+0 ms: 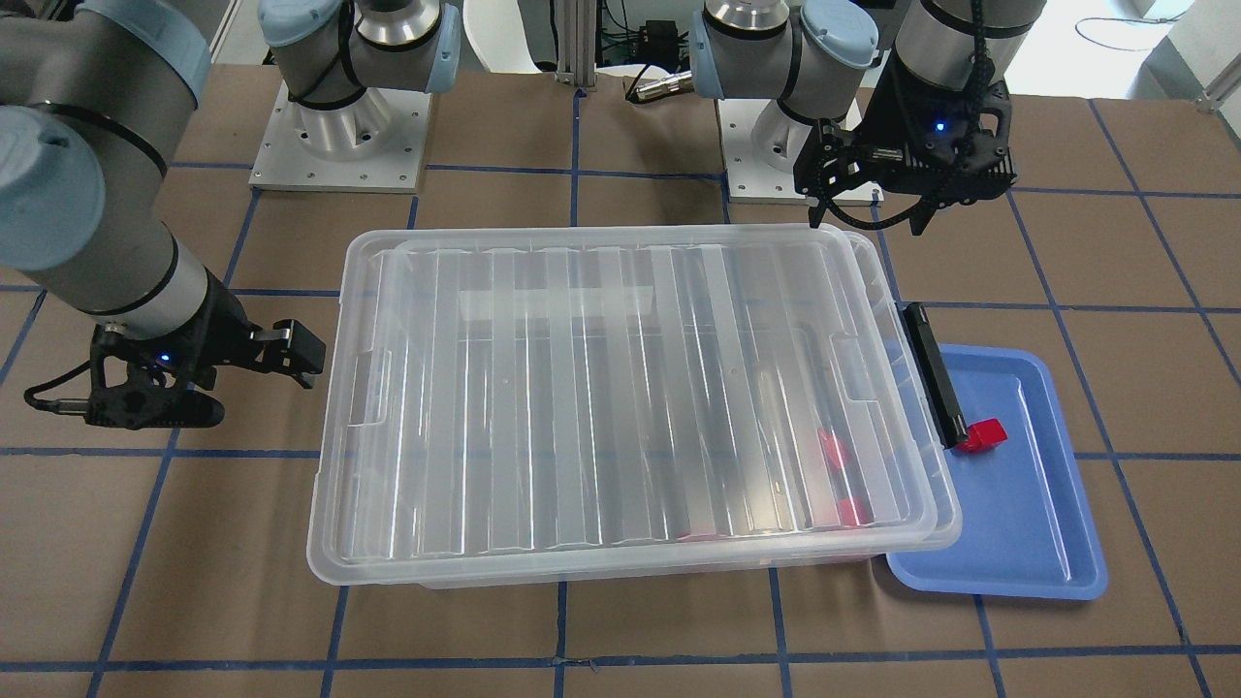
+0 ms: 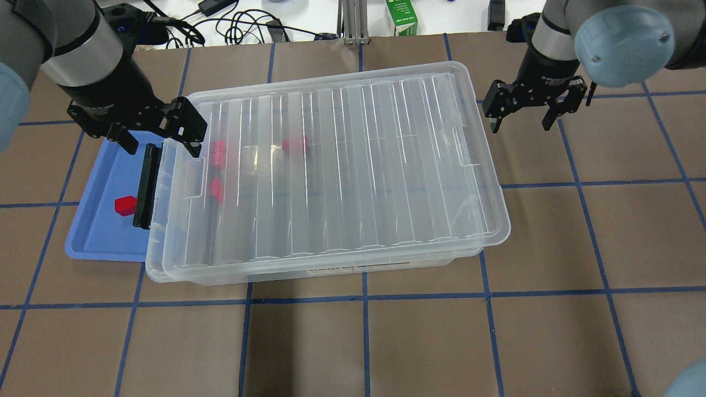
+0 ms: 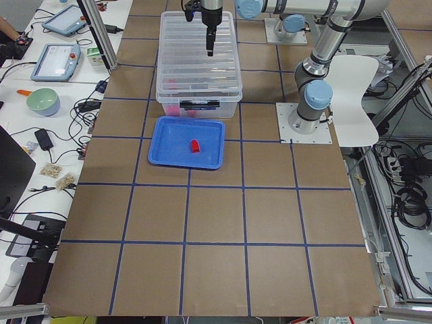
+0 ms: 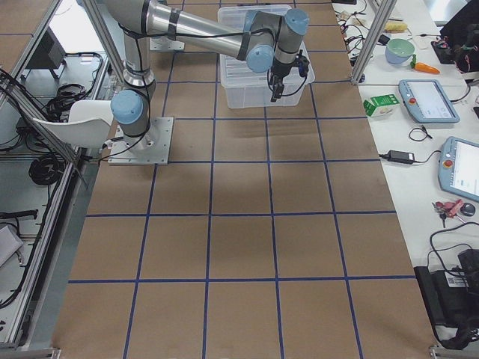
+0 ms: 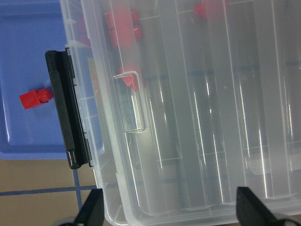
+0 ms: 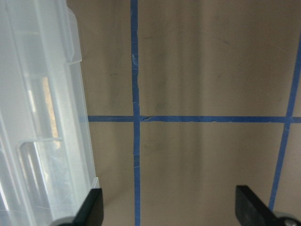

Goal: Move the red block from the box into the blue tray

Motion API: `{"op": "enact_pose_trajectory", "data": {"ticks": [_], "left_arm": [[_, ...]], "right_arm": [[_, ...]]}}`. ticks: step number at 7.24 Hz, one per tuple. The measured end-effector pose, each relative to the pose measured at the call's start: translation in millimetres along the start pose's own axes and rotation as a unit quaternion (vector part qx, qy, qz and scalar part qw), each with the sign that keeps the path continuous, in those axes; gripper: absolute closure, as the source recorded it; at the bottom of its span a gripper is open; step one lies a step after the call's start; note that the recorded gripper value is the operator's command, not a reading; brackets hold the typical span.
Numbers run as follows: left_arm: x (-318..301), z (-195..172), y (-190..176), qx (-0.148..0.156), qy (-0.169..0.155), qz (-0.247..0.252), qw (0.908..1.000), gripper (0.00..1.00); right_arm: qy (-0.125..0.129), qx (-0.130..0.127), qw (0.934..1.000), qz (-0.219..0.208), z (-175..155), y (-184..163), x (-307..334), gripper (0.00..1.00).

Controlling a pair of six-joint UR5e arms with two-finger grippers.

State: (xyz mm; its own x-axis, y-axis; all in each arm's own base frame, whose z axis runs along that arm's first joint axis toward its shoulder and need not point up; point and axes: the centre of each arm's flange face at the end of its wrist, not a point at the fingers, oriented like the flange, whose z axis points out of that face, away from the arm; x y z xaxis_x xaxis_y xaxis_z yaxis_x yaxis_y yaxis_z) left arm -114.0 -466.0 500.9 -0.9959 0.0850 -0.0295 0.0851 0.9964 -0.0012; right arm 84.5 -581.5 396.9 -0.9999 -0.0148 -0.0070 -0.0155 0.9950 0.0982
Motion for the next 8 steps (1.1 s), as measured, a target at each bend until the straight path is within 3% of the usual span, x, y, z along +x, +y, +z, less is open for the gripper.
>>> {"op": "enact_pose_trajectory", "data": {"ticks": [3, 8], "left_arm": [[0, -1, 0, 0.001, 0.000, 0.000, 1.0000, 0.00], [1, -1, 1, 0.001, 0.000, 0.001, 1.0000, 0.00]], "right_arm": [[0.001, 0.006, 0.9998, 0.017, -63, 48, -18, 0.00], [0.007, 0.007, 0.9999, 0.014, -70, 71, -43, 0.00]]}}
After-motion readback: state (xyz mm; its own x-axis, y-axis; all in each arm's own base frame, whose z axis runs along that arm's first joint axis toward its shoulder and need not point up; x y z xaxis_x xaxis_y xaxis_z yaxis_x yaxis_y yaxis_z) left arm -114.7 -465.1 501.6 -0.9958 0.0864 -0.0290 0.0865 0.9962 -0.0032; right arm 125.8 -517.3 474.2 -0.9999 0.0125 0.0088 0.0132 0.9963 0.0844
